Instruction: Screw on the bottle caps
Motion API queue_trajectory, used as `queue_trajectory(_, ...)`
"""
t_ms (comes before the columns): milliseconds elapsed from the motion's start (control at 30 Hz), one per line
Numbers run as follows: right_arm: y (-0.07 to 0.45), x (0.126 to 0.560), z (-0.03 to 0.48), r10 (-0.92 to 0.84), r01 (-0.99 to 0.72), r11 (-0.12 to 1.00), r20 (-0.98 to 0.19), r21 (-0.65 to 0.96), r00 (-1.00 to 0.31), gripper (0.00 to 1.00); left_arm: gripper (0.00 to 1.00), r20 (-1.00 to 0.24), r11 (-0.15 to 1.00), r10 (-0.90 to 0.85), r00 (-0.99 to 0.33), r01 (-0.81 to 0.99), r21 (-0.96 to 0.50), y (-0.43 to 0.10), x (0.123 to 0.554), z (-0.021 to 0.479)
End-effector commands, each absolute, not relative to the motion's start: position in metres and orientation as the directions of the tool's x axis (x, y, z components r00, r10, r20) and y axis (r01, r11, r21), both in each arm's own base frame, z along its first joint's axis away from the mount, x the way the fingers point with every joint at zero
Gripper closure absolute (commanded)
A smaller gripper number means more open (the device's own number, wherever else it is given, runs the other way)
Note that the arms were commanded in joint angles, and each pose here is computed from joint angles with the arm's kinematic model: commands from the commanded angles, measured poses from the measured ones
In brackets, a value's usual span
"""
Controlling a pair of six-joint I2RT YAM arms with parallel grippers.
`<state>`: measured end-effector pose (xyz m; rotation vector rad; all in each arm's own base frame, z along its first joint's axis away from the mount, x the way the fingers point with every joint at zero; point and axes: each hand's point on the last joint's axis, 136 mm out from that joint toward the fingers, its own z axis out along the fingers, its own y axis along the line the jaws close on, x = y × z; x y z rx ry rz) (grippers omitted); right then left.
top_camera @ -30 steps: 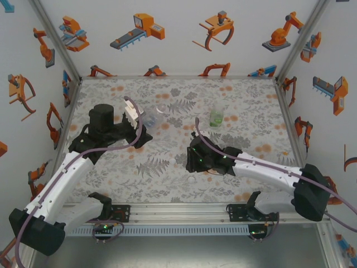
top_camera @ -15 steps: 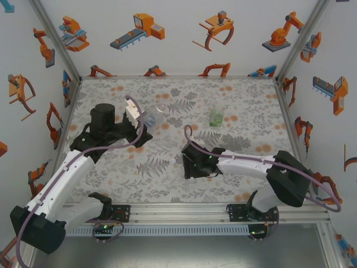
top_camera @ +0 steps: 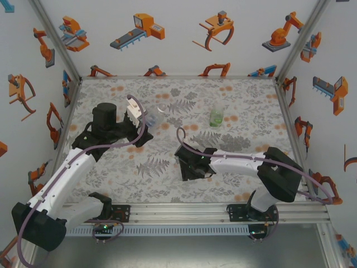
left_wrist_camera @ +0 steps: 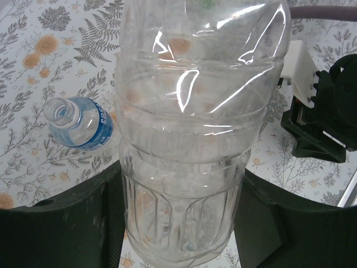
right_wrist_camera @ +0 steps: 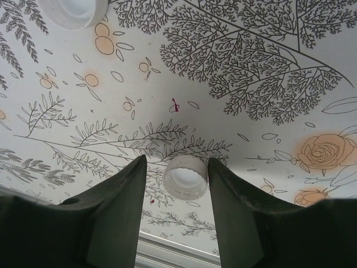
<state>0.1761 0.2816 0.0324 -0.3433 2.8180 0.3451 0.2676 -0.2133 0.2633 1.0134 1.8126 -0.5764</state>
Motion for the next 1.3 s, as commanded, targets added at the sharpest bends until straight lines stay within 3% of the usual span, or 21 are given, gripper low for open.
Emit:
queue_trajectory(0,0.268,0.168,0.027,-0.226,-0.262,0.96,-0.27,0.103,-0.936,0.54,0.98,-0.908,0.544,0.372,-0.19,0.838,0.048,-0.214,0.268,0.276)
queue_trajectory(333,0.273,0.172,0.037,-0.269,-0.302,0.951,-0.313,0.063,-0.911,0.56,0.98,-0.903,0.548,0.38,-0.199,0.835,0.046,-0.214,0.27,0.273)
queue_trajectory(867,0.276,0.182,0.049,-0.275,-0.319,0.945,-0.358,0.068,-0.892,0.69,0.99,-0.9,0.554,0.386,-0.203,0.831,0.05,-0.213,0.27,0.271)
queue_trajectory(1267,0.255,0.254,0.061,-0.211,-0.267,0.959,-0.376,0.101,-0.902,0.7,0.99,-0.898,0.56,0.39,-0.206,0.827,0.054,-0.211,0.271,0.271)
